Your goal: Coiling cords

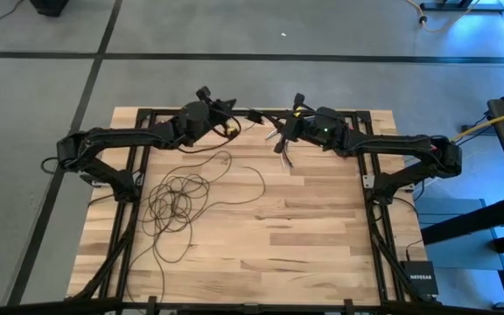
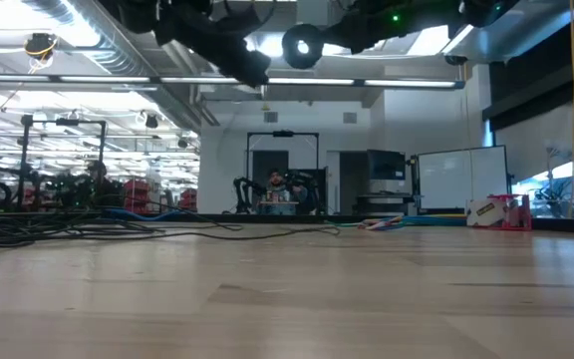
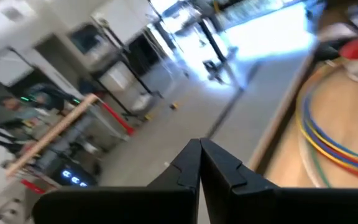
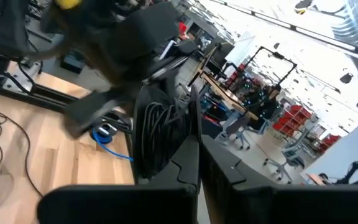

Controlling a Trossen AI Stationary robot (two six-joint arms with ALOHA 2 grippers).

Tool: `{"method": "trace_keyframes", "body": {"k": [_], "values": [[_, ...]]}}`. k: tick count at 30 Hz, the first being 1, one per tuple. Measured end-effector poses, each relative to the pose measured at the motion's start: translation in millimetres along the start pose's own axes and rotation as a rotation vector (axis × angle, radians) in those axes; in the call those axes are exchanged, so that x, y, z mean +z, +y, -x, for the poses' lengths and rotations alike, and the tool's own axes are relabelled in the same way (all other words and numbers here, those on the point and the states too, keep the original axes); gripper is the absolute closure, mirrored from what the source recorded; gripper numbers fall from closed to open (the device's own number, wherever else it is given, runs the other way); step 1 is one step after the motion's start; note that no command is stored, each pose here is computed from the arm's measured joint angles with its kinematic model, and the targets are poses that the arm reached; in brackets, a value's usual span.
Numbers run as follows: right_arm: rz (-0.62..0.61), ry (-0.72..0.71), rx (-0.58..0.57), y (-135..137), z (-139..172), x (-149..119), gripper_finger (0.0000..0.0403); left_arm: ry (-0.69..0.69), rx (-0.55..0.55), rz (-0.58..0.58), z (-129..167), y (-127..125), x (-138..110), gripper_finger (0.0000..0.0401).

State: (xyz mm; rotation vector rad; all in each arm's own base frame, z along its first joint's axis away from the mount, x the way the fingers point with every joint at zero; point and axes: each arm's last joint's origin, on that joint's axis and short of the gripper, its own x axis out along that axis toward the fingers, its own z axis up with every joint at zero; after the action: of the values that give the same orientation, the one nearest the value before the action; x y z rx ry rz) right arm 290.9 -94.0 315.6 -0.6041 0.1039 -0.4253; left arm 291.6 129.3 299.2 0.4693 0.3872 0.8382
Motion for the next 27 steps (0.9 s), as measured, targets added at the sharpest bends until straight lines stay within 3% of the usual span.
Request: {"method": "trace_keyframes", "body": {"k": [9,19,27], "values": [[0.002,0.004,-0.008,0,0,0,0.0393,0.044,-0.083,0.005,2,-5,-6,0.0387],[0.022,0.009,-0.012,0,0,-1,0.0393,0.013,-0.153,-0.038,9,-10,-1,0.0252],[0.022,0.009,-0.015,0,0,-1,0.0393,-0.064,-0.193,-0.113,31,-14,15,0.0228]]}}
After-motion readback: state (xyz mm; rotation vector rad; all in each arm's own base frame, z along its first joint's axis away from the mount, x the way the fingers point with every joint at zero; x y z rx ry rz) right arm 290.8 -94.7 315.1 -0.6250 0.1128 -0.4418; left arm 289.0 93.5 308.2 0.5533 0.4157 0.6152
